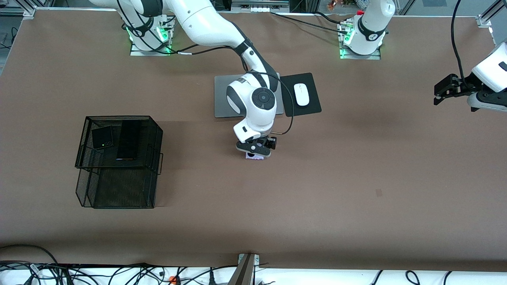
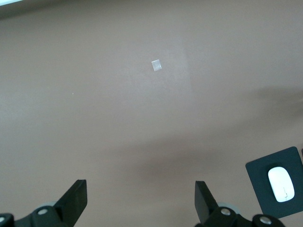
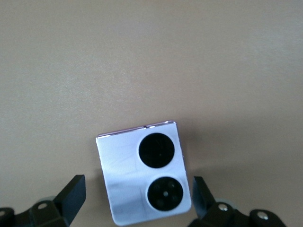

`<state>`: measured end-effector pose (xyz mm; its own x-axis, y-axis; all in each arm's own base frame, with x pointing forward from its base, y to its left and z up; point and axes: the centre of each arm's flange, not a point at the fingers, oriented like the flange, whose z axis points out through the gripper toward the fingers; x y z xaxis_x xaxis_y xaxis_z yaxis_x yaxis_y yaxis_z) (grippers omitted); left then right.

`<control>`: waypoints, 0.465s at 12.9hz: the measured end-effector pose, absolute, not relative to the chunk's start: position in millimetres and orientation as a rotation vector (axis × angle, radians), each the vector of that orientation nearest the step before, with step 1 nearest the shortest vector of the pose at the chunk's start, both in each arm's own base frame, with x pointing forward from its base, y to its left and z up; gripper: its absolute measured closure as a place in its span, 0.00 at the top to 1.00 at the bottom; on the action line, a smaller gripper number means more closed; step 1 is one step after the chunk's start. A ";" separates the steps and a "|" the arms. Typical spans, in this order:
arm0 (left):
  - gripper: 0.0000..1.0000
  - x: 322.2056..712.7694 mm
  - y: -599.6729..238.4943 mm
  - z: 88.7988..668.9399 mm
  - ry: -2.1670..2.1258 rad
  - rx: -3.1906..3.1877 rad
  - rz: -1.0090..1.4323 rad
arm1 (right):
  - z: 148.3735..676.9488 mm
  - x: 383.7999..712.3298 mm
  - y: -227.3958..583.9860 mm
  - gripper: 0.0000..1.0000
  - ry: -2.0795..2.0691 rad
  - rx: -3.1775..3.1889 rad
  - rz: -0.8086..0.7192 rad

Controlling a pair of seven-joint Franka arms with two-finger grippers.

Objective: Place phones with both arms
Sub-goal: 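Grasp the white phone with the right gripper while the left gripper withdraws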

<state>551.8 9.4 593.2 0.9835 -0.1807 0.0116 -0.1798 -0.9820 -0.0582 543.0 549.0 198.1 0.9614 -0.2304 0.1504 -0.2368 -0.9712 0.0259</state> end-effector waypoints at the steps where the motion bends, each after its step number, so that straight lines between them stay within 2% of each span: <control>1: 1.00 552.0 8.6 593.0 0.267 -3.073 -0.026 | 192.9 543.3 548.7 1.00 -0.360 3.069 0.234; 6: 1.00 551.8 4.0 593.0 0.160 -3.081 -0.026 | 167.8 540.2 545.1 1.00 -0.316 3.070 0.238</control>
<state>551.8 4.0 593.0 0.9945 -0.1040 0.0137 -0.1031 -0.9930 -0.0569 540.2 545.1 167.8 0.9674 -0.1987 0.1571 -0.2058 -0.9781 0.0302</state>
